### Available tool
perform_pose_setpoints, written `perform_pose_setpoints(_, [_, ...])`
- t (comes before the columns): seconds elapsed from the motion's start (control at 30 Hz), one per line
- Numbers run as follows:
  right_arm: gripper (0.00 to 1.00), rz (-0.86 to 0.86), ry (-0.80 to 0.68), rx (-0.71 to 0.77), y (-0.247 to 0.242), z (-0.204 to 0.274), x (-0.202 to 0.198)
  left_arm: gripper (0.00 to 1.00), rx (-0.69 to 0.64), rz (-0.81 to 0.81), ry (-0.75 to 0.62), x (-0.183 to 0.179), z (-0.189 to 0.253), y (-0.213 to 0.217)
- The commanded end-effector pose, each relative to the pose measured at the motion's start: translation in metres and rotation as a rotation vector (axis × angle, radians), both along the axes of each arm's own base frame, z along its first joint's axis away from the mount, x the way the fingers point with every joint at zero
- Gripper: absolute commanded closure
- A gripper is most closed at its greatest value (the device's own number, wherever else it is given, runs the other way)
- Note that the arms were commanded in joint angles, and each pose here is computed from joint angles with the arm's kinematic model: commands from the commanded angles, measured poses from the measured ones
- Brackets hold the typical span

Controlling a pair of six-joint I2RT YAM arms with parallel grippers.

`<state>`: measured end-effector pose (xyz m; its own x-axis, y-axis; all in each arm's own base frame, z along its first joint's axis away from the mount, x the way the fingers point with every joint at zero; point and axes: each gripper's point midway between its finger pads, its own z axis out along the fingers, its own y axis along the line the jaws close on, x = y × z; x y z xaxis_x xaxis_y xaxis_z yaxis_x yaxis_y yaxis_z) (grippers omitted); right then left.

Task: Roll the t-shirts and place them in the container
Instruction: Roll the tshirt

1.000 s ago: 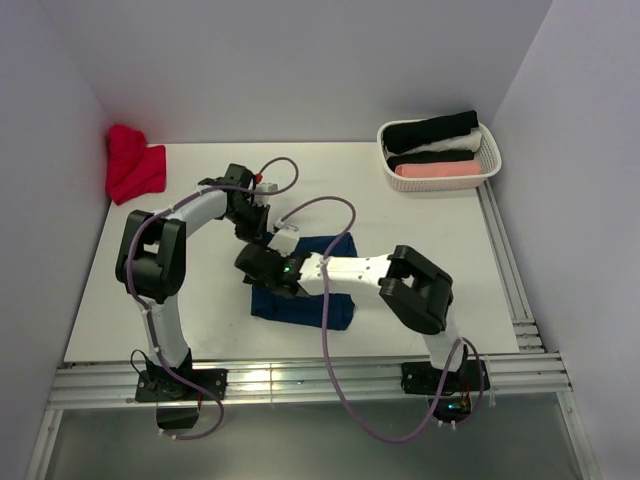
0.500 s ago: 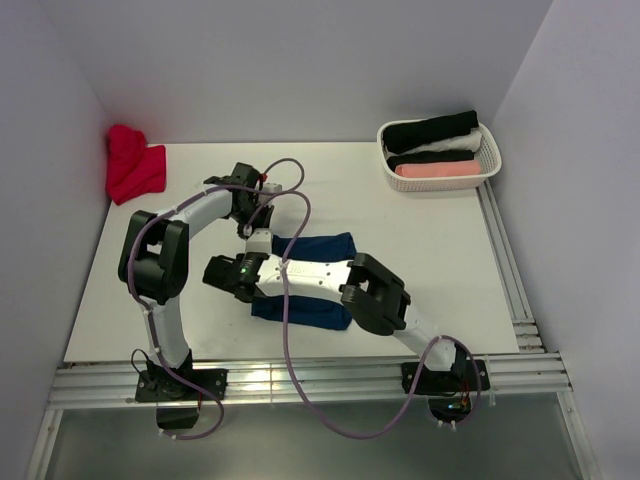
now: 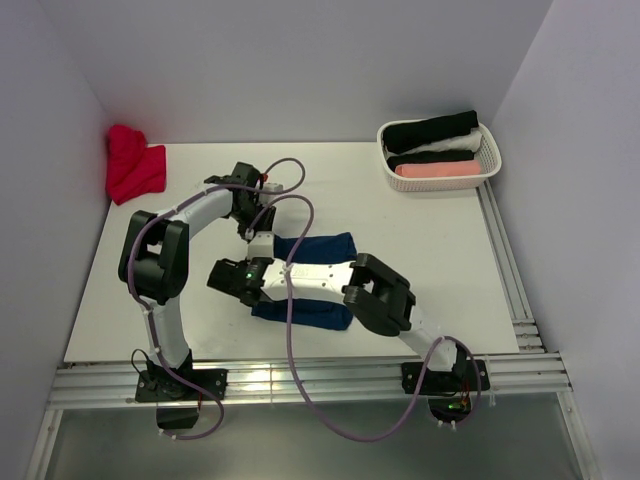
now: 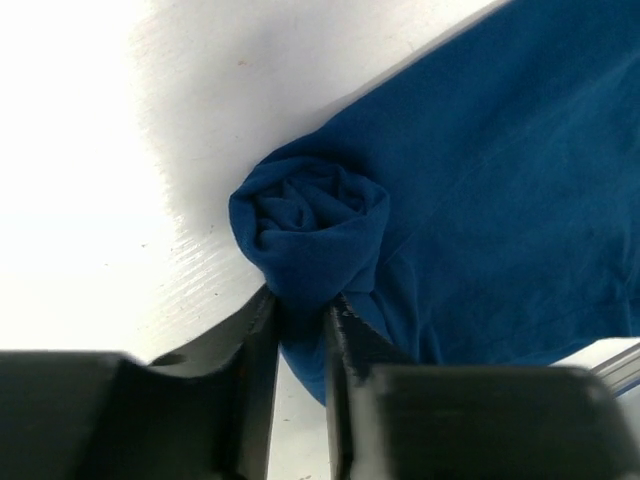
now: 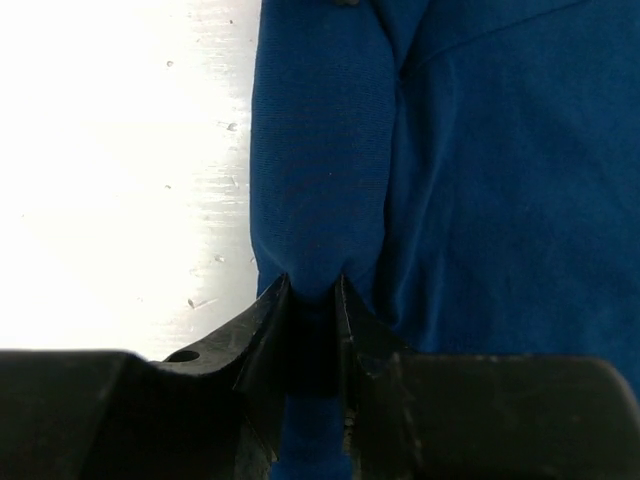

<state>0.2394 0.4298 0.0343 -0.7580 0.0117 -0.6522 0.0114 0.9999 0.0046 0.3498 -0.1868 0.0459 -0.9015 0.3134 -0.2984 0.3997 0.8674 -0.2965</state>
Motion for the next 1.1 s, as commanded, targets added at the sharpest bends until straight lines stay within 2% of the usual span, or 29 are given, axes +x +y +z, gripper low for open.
perform_pose_setpoints(0.0, [0.8, 0.007, 0.003, 0.084, -0.003, 0.008, -0.006, 0.68, -0.056, -0.028, -0.039, 0.008, 0.024, -0.011])
perform_pose_setpoints(0.07, [0.8, 0.004, 0.021, 0.115, -0.016, -0.004, -0.012, 0.59, -0.107, -0.049, -0.051, 0.012, 0.037, -0.017])
perform_pose_setpoints(0.1, [0.8, 0.014, 0.001, 0.261, 0.001, 0.019, -0.008, 0.5, -0.133, -0.049, -0.052, 0.015, 0.042, -0.017])
perform_pose_setpoints(0.13, [0.8, 0.012, -0.002, 0.313, 0.0, 0.021, -0.007, 0.46, -0.155, -0.048, -0.047, 0.016, 0.048, -0.017])
perform_pose_setpoints(0.17, [0.8, 0.007, 0.02, 0.311, -0.017, 0.003, -0.013, 0.41, -0.198, -0.076, -0.063, 0.019, 0.058, -0.02])
perform_pose_setpoints(0.2, [0.8, 0.008, -0.015, 0.458, -0.003, 0.027, -0.007, 0.39, -0.221, -0.083, -0.072, 0.022, 0.062, -0.017])
perform_pose_setpoints(0.33, [0.8, 0.001, 0.01, 0.719, -0.009, 0.029, -0.005, 0.35, -0.29, -0.097, -0.103, 0.027, 0.08, -0.012])
perform_pose_setpoints(0.4, [0.8, 0.011, 0.042, 0.878, -0.012, 0.027, -0.011, 0.34, -0.335, -0.1, -0.087, 0.024, 0.081, -0.008])
perform_pose_setpoints(0.43, [0.8, -0.011, 0.058, 0.893, -0.026, 0.012, -0.011, 0.34, -0.348, -0.107, -0.086, 0.024, 0.08, -0.007])
perform_pose_setpoints(0.47, [0.8, 0.022, 0.062, 0.988, -0.017, 0.022, -0.011, 0.34, -0.357, -0.098, -0.075, 0.022, 0.075, -0.002])
perform_pose_setpoints(0.63, [0.8, 0.017, 0.098, 1.162, -0.02, 0.016, -0.013, 0.34, -0.432, -0.113, -0.022, 0.005, 0.059, 0.003])
perform_pose_setpoints(0.8, [0.8, 0.065, 0.113, 1.359, -0.007, 0.023, -0.01, 0.36, -0.451, -0.101, 0.022, -0.009, 0.035, 0.008])
perform_pose_setpoints(0.93, [0.81, 0.082, 0.127, 1.445, 0.0, 0.023, -0.008, 0.39, -0.452, -0.07, 0.072, -0.019, 0.012, 0.011])
perform_pose_setpoints(1.07, [0.81, 0.069, 0.144, 1.398, 0.001, 0.012, -0.008, 0.48, -0.442, -0.038, 0.093, -0.019, 0.001, 0.012])
